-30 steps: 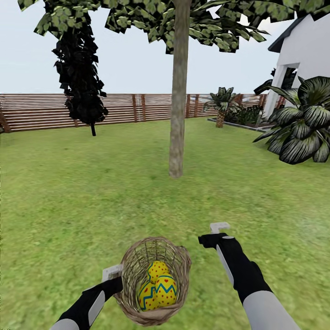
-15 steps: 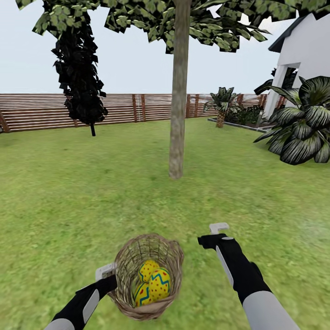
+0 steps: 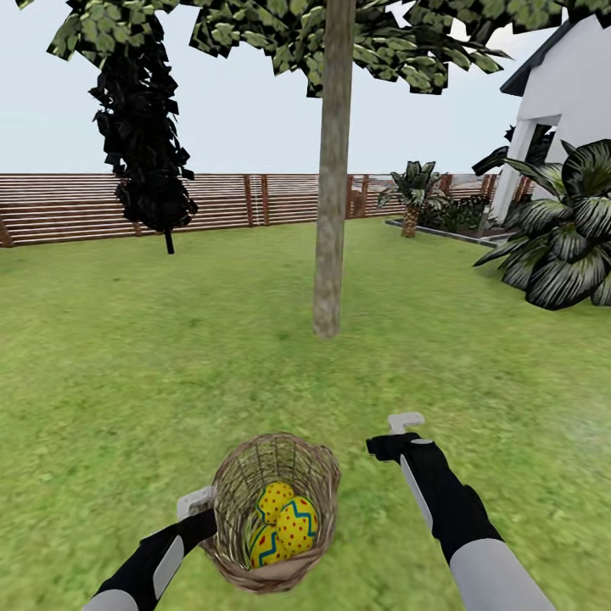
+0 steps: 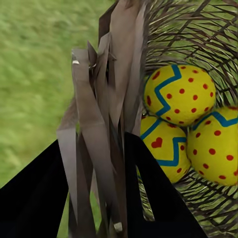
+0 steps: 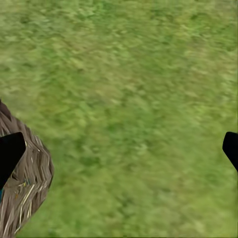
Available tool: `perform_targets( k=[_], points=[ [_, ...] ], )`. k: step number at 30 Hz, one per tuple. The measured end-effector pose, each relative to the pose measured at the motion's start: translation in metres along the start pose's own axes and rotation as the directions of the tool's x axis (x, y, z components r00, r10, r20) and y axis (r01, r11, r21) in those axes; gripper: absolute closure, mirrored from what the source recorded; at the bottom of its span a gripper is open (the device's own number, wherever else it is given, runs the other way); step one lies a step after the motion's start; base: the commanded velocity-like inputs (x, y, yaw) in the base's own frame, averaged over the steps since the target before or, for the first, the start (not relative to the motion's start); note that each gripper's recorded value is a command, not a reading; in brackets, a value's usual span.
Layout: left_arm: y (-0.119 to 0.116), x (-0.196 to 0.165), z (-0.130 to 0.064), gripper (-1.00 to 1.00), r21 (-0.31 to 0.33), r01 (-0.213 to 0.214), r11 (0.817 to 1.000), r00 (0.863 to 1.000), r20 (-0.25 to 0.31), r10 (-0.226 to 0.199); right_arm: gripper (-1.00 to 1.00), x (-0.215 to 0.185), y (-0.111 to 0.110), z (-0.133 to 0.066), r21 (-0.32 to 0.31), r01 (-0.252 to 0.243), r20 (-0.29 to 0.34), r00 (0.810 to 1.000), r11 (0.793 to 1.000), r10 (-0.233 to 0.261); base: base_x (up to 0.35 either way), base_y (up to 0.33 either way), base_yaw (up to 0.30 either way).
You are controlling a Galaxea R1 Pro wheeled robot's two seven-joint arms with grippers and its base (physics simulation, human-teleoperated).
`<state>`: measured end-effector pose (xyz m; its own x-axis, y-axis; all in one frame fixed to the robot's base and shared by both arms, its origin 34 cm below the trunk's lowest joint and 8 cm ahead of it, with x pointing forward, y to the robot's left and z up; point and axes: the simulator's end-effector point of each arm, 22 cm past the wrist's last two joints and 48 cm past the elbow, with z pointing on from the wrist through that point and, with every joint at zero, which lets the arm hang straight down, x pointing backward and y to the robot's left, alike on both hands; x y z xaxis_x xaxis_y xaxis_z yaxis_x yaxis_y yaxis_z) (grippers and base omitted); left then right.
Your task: Take the three Easter eggs out of the wicker basket on the lawn in the garden, then place them on the lawn next to a single tree (choose any tree) so that all three eggs are next to the same tree and none are left in the basket.
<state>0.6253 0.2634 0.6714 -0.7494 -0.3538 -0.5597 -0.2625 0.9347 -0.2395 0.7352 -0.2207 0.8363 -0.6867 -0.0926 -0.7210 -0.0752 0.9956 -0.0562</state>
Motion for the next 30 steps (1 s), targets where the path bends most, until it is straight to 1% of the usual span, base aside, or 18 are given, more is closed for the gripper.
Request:
perform_targets(
  k=[8,10,11,13,14,17,18,19,20,21,22,23,24,25,26,28,30],
  points=[
    [0.0,0.0,0.0,1.0,0.0,0.0,1.0,1.0,0.0,0.0,-1.0,0.0,-0.001,0.0,0.002,0.001,0.001,1.0,1.0,-0.001,0.339,0.0,0.0],
    [0.0,0.0,0.0,1.0,0.0,0.0,1.0,1.0,0.0,0.0,-1.0,0.015,-0.001,0.005,0.002,0.007,-0.034,0.999,1.0,-0.007,0.339,0.0,0.0],
    [0.0,0.0,0.0,1.0,0.0,0.0,1.0,1.0,0.0,0.0,-1.0,0.02,-0.001,0.007,0.001,0.01,-0.039,0.999,1.0,-0.01,0.339,0.0,0.0],
    [0.0,0.0,0.0,1.0,0.0,0.0,1.0,1.0,0.0,0.0,-1.0,0.011,-0.002,0.009,0.002,0.01,0.015,1.0,1.0,-0.01,0.339,0.0,0.0],
    [0.0,0.0,0.0,1.0,0.0,0.0,1.0,1.0,0.0,0.0,-1.0,0.008,-0.002,0.009,0.001,0.009,0.03,1.0,1.0,-0.009,0.339,0.0,0.0],
    [0.0,0.0,0.0,1.0,0.0,0.0,1.0,1.0,0.0,0.0,-1.0,0.008,-0.002,0.009,0.0,0.001,0.034,0.999,1.0,-0.001,0.339,0.0,0.0],
    [-0.001,0.0,0.0,1.0,0.001,0.001,1.0,1.0,-0.001,-0.001,-1.0,0.022,-0.001,0.013,-0.002,-0.002,0.005,1.0,1.0,0.002,0.339,0.0,0.0],
    [-0.001,0.0,0.0,1.0,0.001,0.001,1.0,1.0,0.0,-0.001,-1.0,0.058,0.002,0.023,-0.008,-0.001,-0.063,0.998,1.0,0.001,0.339,0.0,0.0],
    [0.0,0.0,0.0,1.0,0.0,0.0,1.0,1.0,0.0,0.0,-1.0,0.102,0.006,0.033,-0.016,0.005,-0.112,0.994,1.0,-0.006,0.339,0.0,0.0],
    [0.0,0.0,0.0,1.0,0.001,0.0,1.0,1.0,-0.001,0.0,-1.0,0.138,0.009,0.038,-0.024,0.008,-0.144,0.989,1.0,-0.011,0.339,0.0,0.0],
    [0.0,0.0,0.0,1.0,0.001,0.0,1.0,1.0,0.0,0.0,-1.0,0.174,0.009,0.04,-0.029,0.014,-0.177,0.984,0.999,-0.018,0.339,0.0,0.0],
    [-0.001,0.0,0.0,1.0,0.002,0.001,1.0,1.0,-0.001,-0.001,-1.0,0.228,-0.002,0.035,-0.023,0.022,-0.238,0.971,0.999,-0.027,0.339,0.0,0.0],
    [0.0,0.0,0.0,1.0,0.001,0.001,1.0,1.0,0.0,-0.001,-1.0,0.284,-0.002,0.023,-0.032,0.025,-0.305,0.952,0.999,-0.034,0.339,0.0,0.0],
    [0.0,0.0,0.0,1.0,0.0,0.0,1.0,1.0,0.0,0.0,-1.0,0.313,0.001,0.013,-0.041,0.025,-0.323,0.946,0.999,-0.037,0.339,0.0,0.0],
    [0.0,0.0,0.0,1.0,0.001,0.0,1.0,1.0,-0.001,0.0,-1.0,0.343,0.006,0.001,-0.05,0.022,-0.353,0.935,0.999,-0.038,0.339,0.0,0.0],
    [0.0,0.0,0.0,1.0,0.001,0.0,1.0,1.0,0.0,0.0,-1.0,0.414,0.017,-0.034,-0.07,0.018,-0.437,0.898,0.997,-0.047,0.339,0.0,0.0],
    [0.0,0.0,0.0,1.0,0.001,0.0,1.0,1.0,0.0,0.0,-1.0,0.451,0.023,-0.055,-0.076,0.008,-0.485,0.873,0.997,-0.044,0.339,0.0,0.0]
  ],
)
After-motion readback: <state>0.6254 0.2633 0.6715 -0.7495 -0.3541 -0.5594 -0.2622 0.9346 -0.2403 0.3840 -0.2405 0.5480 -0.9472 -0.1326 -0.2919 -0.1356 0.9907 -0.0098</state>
